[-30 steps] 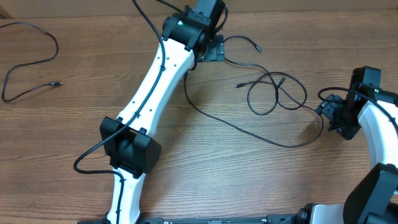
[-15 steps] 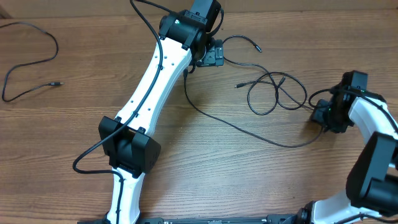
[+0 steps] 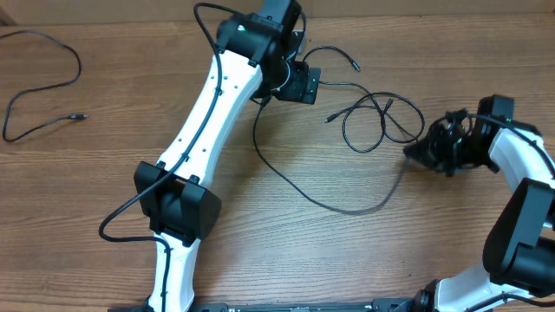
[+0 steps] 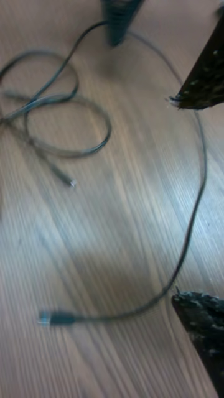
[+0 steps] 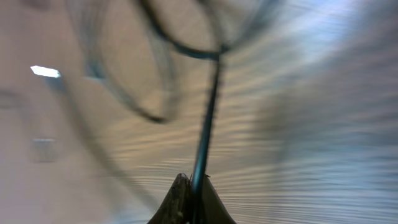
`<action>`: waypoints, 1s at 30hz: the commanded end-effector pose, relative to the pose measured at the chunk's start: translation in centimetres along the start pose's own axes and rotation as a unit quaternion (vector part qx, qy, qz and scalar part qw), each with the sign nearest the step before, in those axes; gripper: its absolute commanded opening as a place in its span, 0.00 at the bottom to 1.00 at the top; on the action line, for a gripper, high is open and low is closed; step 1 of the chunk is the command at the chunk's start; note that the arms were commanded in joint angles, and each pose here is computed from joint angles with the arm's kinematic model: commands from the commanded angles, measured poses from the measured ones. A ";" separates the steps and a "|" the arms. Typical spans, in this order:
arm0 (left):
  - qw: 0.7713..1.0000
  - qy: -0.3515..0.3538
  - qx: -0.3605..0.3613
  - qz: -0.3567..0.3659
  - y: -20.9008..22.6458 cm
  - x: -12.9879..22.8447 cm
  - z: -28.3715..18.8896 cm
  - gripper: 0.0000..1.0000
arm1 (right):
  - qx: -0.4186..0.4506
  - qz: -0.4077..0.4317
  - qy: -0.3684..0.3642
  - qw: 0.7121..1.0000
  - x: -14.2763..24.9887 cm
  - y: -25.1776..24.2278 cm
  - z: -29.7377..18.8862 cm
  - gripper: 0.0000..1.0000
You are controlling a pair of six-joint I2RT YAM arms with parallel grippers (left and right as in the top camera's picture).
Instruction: Untangle cables
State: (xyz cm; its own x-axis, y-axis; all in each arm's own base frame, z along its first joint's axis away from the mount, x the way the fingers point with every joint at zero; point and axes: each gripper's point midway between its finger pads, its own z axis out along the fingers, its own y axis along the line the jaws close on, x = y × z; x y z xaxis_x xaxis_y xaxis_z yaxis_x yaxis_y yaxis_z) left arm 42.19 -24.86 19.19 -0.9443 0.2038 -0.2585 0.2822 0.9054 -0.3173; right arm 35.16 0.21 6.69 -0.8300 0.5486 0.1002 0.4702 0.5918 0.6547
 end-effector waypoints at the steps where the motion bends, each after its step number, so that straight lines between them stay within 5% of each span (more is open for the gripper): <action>1: 0.982 0.033 0.170 0.073 -3.5 1.4 -1.3 0.96 | -0.107 0.100 0.036 0.988 0.2 5.4 -0.8 0.04; 10: 0.923 0.025 0.221 0.313 -7.7 4.0 -1.1 1.00 | -0.220 0.147 0.084 0.961 0.0 12.7 -0.6 0.04; 15: 0.899 0.010 0.227 0.375 -10.8 4.6 -0.3 1.00 | -0.254 0.160 0.122 0.946 0.8 16.1 -0.5 0.04; 22: 0.929 -0.018 0.111 0.353 -11.5 2.5 1.9 0.99 | -0.249 0.170 0.138 0.943 1.7 16.9 0.1 0.04; 30: 0.939 -0.025 0.116 0.321 -13.0 2.5 2.2 0.91 | -0.248 0.206 0.140 0.936 1.2 16.6 -0.3 0.04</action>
State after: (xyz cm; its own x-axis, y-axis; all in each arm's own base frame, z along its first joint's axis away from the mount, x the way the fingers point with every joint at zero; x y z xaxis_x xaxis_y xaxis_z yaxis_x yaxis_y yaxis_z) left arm 36.43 -36.89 21.42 -0.5017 0.6789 -0.5361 0.8627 0.4379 -0.2528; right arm 41.58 10.86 16.91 -0.7002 0.4624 0.5440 0.6178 0.0105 0.7862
